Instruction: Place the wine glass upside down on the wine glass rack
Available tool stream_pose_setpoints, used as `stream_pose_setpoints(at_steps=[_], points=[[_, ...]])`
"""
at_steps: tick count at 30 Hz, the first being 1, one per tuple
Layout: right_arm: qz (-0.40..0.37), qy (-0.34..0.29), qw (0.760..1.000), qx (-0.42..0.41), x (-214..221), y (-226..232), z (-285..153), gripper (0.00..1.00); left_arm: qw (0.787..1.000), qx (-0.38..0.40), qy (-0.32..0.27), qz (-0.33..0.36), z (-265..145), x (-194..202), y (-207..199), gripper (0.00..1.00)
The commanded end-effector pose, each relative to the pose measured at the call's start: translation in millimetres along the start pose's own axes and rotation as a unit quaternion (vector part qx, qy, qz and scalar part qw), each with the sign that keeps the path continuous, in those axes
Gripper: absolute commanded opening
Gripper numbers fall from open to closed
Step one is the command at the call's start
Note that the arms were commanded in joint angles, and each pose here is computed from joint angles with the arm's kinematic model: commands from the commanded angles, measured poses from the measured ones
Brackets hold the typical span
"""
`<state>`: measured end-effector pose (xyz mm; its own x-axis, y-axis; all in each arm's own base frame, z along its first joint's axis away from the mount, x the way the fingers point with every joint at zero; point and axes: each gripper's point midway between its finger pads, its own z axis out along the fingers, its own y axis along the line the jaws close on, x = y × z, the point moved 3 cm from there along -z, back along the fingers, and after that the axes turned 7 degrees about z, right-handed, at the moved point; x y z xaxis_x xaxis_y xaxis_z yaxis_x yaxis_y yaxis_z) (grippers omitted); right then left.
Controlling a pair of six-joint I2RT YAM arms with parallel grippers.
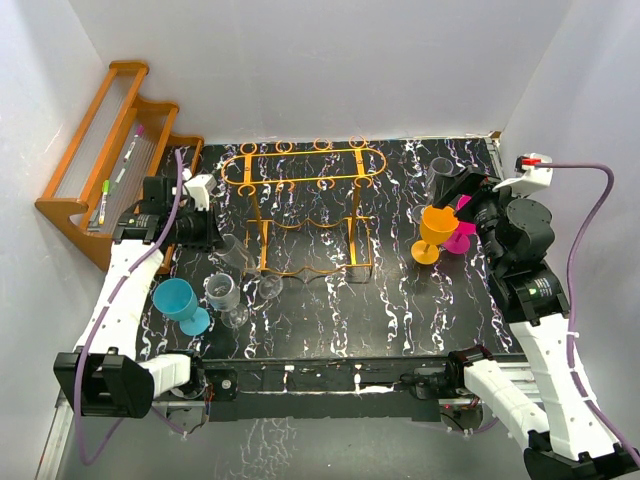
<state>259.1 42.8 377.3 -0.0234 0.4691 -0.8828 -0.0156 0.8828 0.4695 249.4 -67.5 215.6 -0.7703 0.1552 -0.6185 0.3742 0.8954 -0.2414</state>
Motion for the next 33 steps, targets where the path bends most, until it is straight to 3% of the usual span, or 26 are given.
stream_pose_setpoints(at_steps=[1,13,20,28,33], points=[[0.007,-0.028,0.999,-0.016,-24,12,-6,0.98,1.0,-0.005,0.012,0.005,-5,8,-1,0.0],[0.02,-0.031,0.999,-0.023,-35,19,-12,0.98,0.999,-0.004,-0.008,0.044,-41,-9,-14,0.0],[0.005,-0.107,0.994,-0.015,-79,20,-43,0.98,0.994,0.036,-0.05,0.091,-83,-24,-41,0.0],[-0.014,-0.148,0.989,-0.012,-129,34,-59,0.98,0.978,0.082,-0.116,0.155,-147,-42,-81,0.0],[-0.001,-0.164,0.986,-0.032,-145,47,-62,0.98,0.949,0.112,-0.211,0.204,-195,-60,-114,0.0]])
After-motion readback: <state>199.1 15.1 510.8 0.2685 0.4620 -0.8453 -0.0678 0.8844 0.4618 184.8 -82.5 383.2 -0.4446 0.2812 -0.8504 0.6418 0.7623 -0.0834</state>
